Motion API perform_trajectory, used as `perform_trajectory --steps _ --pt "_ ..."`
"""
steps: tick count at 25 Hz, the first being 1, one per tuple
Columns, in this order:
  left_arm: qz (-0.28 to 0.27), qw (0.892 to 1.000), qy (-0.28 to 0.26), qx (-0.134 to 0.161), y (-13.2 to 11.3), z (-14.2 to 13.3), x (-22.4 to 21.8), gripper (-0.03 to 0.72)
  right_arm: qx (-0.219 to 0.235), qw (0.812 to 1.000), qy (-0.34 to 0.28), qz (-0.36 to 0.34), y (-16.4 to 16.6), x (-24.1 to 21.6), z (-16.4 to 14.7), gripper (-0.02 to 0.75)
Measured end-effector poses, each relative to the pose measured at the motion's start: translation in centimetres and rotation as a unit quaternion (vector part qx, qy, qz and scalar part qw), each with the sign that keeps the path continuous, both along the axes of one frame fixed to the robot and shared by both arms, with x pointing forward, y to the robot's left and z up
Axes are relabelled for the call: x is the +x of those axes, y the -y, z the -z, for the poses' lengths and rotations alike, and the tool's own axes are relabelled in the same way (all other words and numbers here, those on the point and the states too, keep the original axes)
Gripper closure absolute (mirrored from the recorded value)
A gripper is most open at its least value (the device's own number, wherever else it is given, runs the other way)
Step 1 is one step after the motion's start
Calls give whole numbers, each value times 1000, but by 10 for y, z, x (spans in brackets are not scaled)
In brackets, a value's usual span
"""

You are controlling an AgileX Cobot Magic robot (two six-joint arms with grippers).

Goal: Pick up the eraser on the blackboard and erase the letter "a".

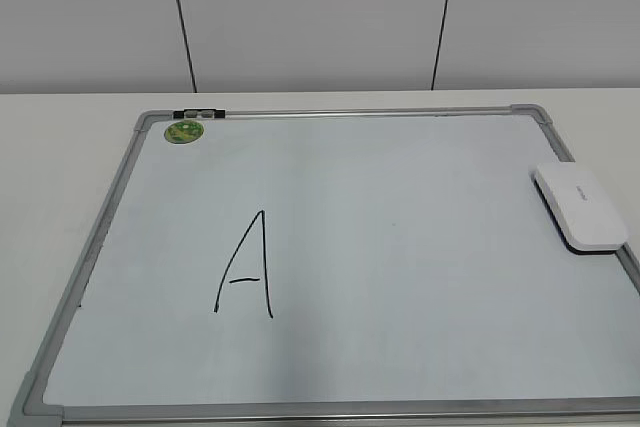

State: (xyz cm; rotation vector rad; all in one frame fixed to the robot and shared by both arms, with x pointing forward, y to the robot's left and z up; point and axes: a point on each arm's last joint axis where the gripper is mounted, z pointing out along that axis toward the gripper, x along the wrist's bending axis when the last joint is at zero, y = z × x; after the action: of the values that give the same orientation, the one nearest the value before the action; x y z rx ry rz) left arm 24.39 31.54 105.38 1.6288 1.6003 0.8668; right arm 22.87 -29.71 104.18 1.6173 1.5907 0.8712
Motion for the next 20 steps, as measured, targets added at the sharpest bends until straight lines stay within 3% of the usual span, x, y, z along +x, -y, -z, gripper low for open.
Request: perform_trajectory --steps 11,20 --pt "-65 997 31 -5 -1 1 -12 193 0 1000 0 10 0 0 0 202" --pt "-70 997 30 -4 -1 1 -12 194 0 1000 0 10 0 0 0 202"
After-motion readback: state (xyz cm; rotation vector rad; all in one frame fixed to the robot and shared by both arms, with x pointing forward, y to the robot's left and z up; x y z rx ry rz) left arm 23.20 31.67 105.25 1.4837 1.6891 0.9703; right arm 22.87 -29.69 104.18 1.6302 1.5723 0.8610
